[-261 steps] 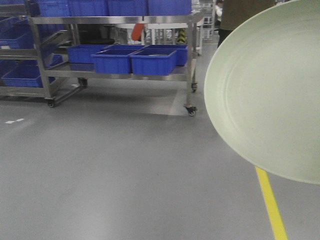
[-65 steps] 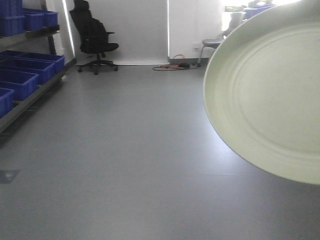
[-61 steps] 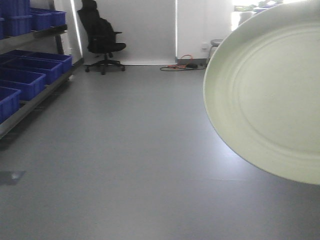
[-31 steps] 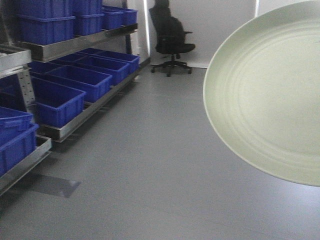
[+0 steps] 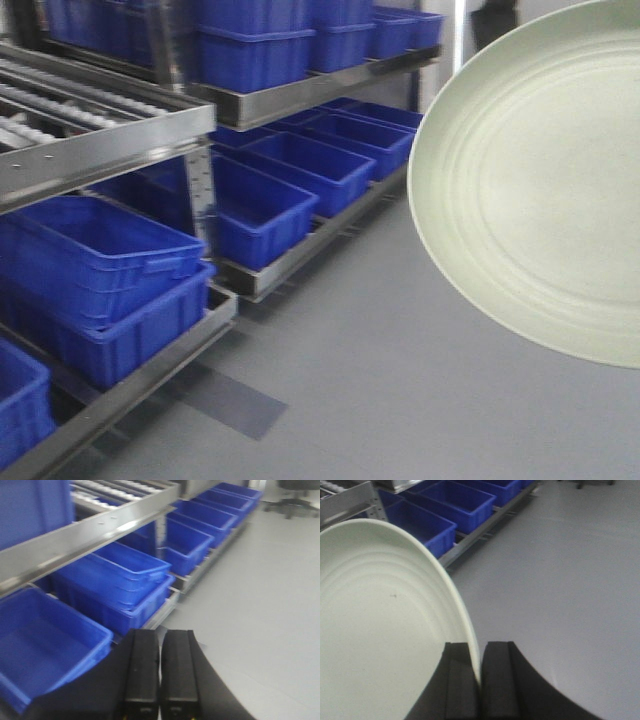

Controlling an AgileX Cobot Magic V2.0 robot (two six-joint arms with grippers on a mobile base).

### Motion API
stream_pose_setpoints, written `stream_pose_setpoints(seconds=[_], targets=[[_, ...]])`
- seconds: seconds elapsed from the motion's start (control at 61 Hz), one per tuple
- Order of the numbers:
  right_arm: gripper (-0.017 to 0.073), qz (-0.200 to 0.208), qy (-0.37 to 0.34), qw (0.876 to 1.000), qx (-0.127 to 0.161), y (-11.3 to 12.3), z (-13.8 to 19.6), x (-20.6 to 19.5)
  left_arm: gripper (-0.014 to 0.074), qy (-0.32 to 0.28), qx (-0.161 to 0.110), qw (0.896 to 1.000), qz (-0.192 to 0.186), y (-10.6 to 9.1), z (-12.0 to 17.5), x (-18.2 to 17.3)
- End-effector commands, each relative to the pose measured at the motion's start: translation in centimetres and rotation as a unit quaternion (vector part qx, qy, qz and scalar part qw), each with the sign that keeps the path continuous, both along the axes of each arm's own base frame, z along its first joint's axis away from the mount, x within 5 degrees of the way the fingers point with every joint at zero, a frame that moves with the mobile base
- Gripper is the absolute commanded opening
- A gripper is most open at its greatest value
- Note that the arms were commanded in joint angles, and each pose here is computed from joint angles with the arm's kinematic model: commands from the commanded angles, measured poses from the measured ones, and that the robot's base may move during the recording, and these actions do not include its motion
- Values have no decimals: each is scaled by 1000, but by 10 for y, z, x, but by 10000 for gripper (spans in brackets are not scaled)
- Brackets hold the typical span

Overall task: Place green plate on second shelf with right arm
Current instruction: 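Drive the base to the blue-bin shelf, holding the plate in the right gripper, then position the held plate above a blue bin on the shelf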

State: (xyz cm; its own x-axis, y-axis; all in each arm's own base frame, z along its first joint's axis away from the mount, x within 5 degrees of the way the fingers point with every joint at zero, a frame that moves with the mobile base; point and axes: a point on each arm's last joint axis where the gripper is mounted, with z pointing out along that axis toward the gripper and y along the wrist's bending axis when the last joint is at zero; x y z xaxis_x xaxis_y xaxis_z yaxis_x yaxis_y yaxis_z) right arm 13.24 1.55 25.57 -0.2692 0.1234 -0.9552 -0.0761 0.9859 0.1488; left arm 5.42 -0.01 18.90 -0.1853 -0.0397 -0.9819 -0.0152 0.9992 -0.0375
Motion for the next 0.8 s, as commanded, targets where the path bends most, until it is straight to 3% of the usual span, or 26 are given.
stream_pose_setpoints(seconds=[0.0,0.786], targets=[[57,8,-70,997,13,2,21,3,125,-29,-1,1000,-2,0,-5,1],[57,8,-70,997,13,2,21,4,125,-29,-1,1000,-2,0,-5,1]])
